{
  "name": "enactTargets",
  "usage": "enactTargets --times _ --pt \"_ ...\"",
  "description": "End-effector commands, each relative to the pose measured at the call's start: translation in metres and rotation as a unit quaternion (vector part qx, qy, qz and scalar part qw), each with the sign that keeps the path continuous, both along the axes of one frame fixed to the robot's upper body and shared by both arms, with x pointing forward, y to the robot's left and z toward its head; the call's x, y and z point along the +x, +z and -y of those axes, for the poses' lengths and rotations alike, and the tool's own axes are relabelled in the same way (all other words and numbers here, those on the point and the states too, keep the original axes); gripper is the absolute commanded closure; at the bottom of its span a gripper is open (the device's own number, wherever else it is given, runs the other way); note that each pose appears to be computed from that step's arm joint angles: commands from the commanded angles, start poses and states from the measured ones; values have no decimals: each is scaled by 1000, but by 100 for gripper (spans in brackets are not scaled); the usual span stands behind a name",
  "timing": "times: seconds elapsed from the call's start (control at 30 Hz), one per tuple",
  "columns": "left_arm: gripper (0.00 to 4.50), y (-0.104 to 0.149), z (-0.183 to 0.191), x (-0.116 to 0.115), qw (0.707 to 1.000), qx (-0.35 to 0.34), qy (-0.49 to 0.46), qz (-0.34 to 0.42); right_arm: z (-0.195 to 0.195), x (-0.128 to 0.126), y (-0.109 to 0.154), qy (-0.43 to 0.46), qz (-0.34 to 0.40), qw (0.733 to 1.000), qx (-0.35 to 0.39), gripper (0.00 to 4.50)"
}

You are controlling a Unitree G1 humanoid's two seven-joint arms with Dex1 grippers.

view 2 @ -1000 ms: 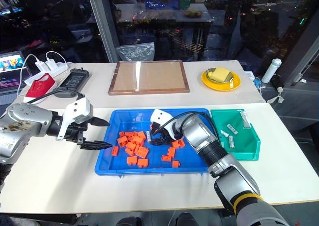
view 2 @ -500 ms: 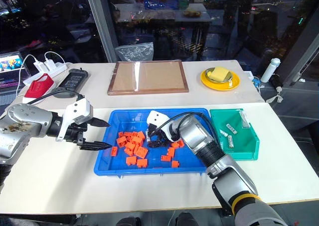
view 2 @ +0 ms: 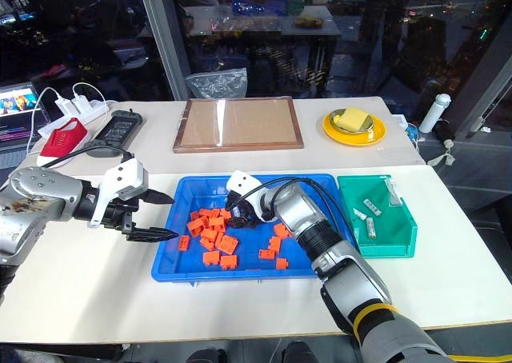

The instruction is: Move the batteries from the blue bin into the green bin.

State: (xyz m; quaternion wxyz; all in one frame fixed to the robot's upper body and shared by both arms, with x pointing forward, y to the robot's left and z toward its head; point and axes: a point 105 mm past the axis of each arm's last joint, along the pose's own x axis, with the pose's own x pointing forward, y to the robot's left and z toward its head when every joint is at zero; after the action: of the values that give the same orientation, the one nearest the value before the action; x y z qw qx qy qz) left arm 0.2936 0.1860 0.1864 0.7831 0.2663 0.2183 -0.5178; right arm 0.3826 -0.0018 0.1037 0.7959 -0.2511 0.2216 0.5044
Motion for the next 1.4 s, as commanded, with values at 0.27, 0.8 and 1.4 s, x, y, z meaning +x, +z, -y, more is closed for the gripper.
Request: enactTargets --times 0.27,0.8,1.4 --pt "0 13 3 0 999 3 -13 32 41 -14 3 -6 -20 999 -31 423" --pt "0 11 23 14 998 -15 -58 31 173 -34 169 -148 111 980 77 423" --pt "0 9 34 30 996 -15 -51 73 267 -27 104 -316 61 947 -15 423"
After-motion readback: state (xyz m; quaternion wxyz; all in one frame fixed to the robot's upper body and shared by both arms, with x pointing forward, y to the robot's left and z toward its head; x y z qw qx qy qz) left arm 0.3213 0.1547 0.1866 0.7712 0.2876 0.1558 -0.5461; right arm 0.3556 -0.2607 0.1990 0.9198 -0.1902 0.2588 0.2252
